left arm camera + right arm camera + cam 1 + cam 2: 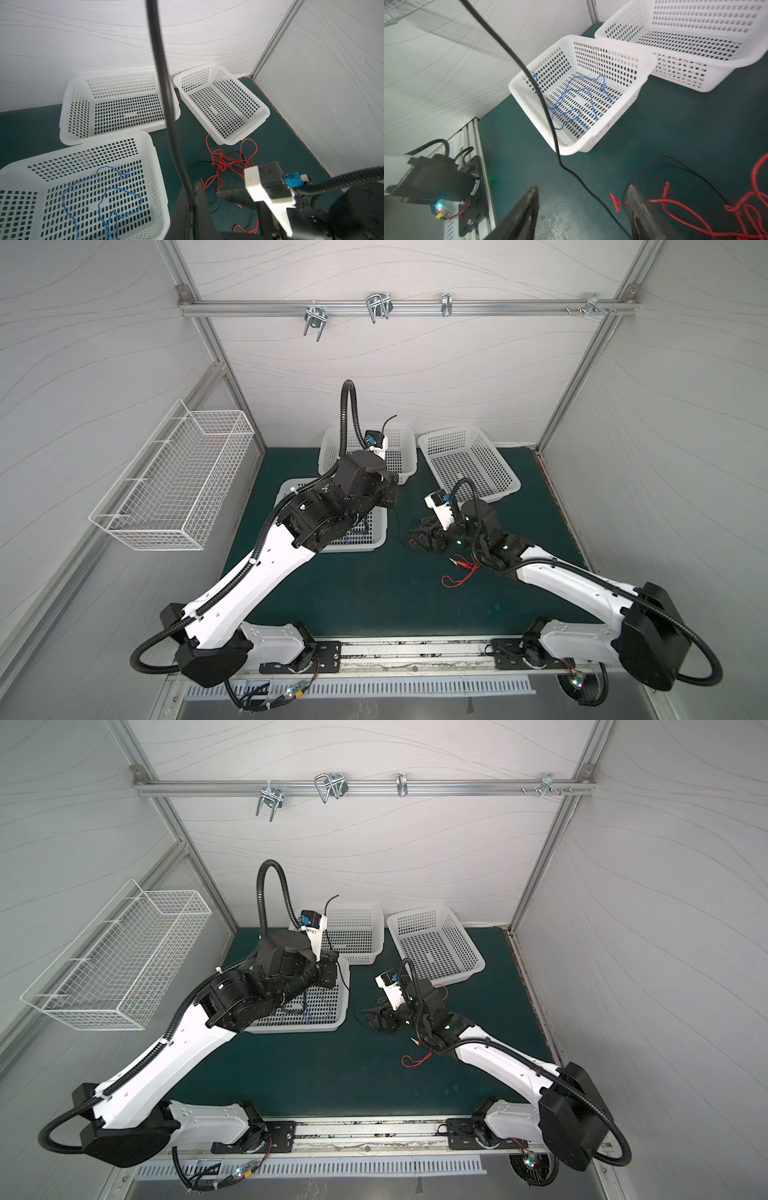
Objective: Untangle the cables
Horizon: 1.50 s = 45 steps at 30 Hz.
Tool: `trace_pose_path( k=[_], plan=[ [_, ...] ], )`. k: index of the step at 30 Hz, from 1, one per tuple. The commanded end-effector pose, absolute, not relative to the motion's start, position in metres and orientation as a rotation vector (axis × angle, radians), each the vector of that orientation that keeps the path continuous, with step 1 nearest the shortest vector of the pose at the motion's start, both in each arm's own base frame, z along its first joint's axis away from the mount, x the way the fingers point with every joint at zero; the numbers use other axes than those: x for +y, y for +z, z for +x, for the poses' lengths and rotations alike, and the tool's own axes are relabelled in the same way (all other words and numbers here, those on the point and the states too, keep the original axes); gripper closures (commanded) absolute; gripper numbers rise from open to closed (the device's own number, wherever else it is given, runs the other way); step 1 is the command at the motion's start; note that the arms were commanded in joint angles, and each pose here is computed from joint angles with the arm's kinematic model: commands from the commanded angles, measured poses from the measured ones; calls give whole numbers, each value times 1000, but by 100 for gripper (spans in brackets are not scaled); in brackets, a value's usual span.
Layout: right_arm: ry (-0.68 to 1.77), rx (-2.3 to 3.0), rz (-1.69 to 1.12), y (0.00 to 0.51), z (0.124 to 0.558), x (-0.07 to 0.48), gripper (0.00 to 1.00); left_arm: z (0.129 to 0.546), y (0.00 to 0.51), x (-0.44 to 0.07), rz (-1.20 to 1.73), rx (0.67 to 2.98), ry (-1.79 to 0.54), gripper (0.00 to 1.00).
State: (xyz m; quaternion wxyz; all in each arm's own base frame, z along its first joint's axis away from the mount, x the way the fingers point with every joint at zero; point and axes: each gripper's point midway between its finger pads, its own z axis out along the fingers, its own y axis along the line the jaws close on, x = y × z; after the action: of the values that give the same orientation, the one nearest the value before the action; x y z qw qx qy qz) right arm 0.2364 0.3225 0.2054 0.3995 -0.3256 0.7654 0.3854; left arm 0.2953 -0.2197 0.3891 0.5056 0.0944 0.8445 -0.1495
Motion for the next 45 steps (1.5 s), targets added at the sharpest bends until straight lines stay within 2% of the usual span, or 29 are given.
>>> trace_pose_path(
  k=[1,6,10,12,16,20,31,40,43,45],
  plan=[
    [1028,1894,-819,205,233,340,32,298,414,-221,182,1980,-410,100],
    [1043,1907,-782,192,242,355,34,297,416,-217,175,1976,-403,100],
    [1077,1915,-798,188,243,369,40,296,417,-213,163,1969,-392,100],
    [1091,1921,-817,186,241,375,49,294,417,-211,159,1964,-391,100],
    [1113,1934,-833,185,238,380,77,293,413,-202,140,1961,-363,100],
    [1071,1962,-803,193,239,372,100,294,401,-189,103,1983,-330,100],
    [904,1869,-751,294,244,338,100,301,328,-159,12,2136,-192,100],
    [714,1867,-587,334,291,292,100,302,294,-181,66,2186,-284,100],
    [680,1864,-508,343,311,272,100,301,289,-190,89,2190,-334,85],
    [663,1856,-466,351,322,258,100,300,287,-194,100,2190,-360,72]
  ],
)
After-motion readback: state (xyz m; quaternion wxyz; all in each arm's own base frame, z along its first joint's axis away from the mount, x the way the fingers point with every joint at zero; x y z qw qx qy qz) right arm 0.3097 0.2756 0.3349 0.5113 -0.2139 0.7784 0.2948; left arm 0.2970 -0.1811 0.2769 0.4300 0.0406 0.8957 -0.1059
